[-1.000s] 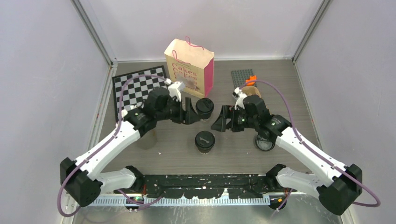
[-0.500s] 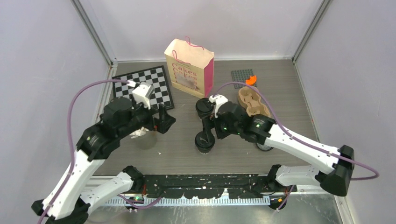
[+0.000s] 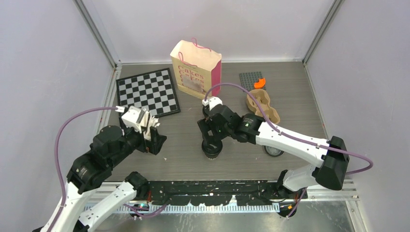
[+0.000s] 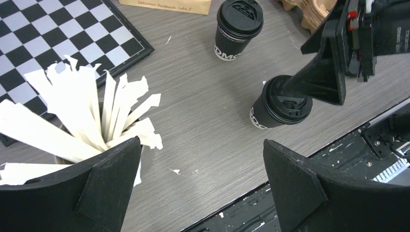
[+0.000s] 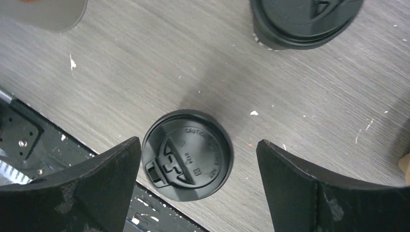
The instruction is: Pack the takeout coffee
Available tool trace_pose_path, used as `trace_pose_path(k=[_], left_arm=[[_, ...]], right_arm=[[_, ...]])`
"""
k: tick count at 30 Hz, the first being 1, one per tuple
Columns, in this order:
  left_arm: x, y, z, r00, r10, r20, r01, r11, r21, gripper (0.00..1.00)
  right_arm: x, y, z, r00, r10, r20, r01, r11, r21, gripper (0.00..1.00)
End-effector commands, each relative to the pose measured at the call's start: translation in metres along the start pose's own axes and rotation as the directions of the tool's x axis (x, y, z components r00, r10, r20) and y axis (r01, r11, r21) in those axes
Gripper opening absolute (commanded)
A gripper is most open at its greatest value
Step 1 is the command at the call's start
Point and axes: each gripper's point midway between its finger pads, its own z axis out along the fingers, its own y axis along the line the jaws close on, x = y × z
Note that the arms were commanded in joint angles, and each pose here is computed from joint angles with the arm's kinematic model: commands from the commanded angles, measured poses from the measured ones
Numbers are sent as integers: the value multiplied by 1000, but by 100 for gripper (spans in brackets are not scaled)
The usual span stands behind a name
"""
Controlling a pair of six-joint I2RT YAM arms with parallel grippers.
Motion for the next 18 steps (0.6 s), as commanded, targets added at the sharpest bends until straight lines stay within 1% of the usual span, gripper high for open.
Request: trace_pose_path(k=[1,5,11,15,18], left_arm=[[-4,9,-15,999,19,45,-18,999,-36,100],[-1,12,-20,998,20,53,-18,999,-41,100],[0,12,-23,998,19,61,-17,999,-40,100],[-2,11,-24,998,19,64,-17,999,-37,100],[-2,10,-23,998,16,63,-14,999,-31,100]], right_arm=[[1,19,-6,998,-63,2,63,997,-35,94],[16,21,1,995,-93,-37,92,996,-19,94],[27,21,9,989,-130,-71,131,991,11,95],[32,21,14,986,-142,-88,143,990,9,95],[36,24,17,984,-144,-104,144,990,-4,93]])
